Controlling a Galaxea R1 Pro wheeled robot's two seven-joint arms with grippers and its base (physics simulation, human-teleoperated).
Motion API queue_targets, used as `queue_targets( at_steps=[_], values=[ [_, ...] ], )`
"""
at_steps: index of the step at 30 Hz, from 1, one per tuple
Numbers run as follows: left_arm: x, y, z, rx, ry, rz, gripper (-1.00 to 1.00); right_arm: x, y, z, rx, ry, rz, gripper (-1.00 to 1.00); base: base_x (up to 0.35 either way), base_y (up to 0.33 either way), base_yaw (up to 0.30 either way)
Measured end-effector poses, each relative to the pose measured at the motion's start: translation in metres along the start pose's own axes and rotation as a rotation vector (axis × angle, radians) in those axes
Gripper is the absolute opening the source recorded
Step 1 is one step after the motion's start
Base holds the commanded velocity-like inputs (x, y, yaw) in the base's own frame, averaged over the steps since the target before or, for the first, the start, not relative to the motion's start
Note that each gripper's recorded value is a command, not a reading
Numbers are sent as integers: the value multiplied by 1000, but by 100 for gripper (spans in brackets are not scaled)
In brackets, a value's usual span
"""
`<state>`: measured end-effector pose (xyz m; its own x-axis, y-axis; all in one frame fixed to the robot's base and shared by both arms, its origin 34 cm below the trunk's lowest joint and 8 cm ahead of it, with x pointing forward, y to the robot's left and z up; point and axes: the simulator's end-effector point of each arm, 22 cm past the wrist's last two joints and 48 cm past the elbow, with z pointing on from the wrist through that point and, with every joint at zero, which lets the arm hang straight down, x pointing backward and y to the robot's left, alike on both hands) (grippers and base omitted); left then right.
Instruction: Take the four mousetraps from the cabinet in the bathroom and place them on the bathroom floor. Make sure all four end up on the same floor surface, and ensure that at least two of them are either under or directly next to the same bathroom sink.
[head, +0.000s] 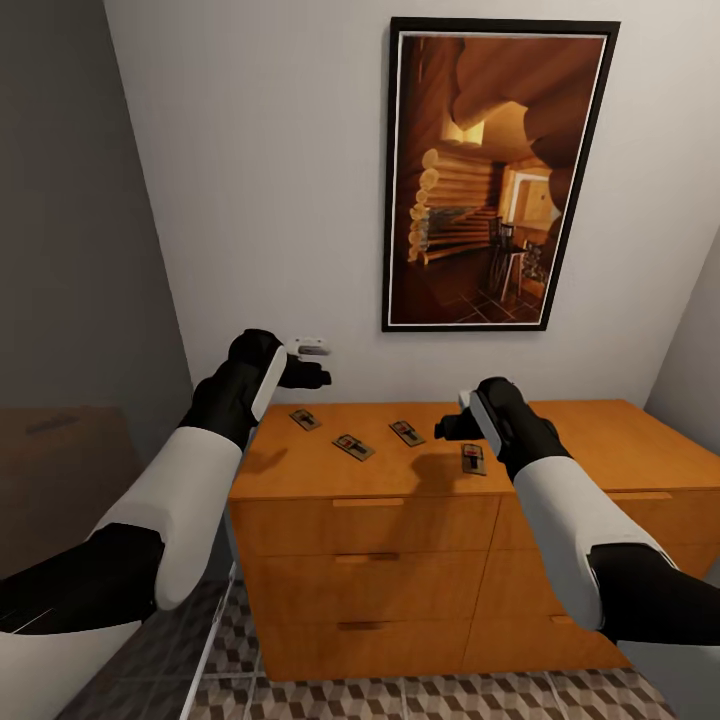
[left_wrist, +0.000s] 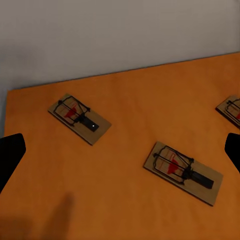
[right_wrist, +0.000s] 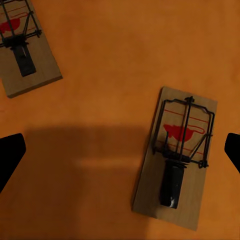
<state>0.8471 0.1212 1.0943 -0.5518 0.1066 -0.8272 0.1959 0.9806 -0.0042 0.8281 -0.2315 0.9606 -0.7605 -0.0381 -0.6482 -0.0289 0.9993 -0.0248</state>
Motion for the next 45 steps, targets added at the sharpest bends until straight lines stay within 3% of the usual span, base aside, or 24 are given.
queue_targets(
  at_steps=[24, 37, 45],
  values=[
    [-1, -1, 0, 0, -2, 3, 100, -1, -13, 0, 4, 3, 23, 100, 0, 0, 0],
    [-1, -1, 0, 0, -2, 3, 100, 3, -39, 2, -14, 10, 140, 100, 0, 0, 0],
    [0, 0, 0, -1, -1, 3, 100, 16, -41, 9, -21, 45, 160, 100, 0, 0, 0]
  ],
)
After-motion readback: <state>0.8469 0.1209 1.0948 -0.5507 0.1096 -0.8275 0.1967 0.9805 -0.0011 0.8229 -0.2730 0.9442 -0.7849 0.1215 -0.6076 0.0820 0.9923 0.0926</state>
